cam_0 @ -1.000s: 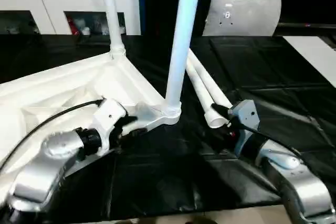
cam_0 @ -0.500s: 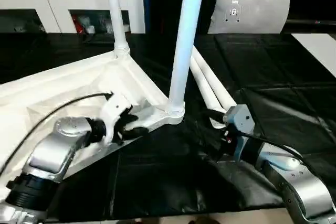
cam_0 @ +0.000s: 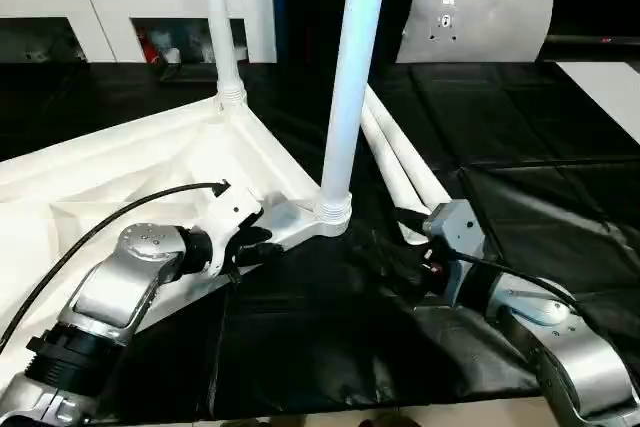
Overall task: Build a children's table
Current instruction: Rotate leg to tighten
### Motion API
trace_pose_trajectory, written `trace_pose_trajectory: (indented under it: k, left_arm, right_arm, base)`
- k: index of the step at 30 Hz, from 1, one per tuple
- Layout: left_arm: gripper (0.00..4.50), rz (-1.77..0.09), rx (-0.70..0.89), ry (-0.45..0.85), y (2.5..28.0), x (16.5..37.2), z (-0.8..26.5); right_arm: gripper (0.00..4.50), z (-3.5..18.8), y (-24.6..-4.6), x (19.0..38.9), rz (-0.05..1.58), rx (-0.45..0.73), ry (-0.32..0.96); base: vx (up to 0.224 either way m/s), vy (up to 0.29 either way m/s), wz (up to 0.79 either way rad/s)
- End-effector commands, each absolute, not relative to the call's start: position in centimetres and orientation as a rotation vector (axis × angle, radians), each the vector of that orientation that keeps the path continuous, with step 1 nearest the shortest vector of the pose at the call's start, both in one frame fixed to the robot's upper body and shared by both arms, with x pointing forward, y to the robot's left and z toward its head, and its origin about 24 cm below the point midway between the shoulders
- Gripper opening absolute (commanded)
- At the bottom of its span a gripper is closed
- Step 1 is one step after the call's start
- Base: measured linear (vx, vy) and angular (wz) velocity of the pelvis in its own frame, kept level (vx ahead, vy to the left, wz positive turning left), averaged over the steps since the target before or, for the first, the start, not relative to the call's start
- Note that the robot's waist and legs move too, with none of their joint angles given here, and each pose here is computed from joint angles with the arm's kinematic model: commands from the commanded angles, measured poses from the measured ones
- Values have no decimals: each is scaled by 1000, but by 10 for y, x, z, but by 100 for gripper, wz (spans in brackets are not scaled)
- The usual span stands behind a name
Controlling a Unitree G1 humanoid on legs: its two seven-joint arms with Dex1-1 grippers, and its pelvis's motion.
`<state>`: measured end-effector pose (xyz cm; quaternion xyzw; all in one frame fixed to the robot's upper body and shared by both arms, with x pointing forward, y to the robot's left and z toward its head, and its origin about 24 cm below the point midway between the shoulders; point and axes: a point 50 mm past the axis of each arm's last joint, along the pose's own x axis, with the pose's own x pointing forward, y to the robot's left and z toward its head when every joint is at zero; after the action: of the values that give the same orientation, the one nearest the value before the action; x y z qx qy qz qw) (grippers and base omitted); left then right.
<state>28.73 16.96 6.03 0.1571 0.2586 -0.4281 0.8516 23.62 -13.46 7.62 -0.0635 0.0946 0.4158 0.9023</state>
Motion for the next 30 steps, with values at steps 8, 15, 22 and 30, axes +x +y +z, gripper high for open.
trace_pose_trajectory:
  k: [8,15,22,30]
  left_arm:
    - [49,-891,327,508,171,292,64]
    - [10,-897,384,514,170,290,59]
    - [10,-1160,551,338,169,283,71]
    - [10,-1210,513,391,185,282,67]
  right_arm:
    - [450,79,-133,235,892,-131,194]
    - [450,79,-133,235,890,-134,194]
    - [450,79,-132,237,902,-126,190]
    - [450,79,-132,236,911,-128,189]
  base:
    - [0,0,0]
    - [0,0,0]
    - [0,0,0]
    - [0,0,0]
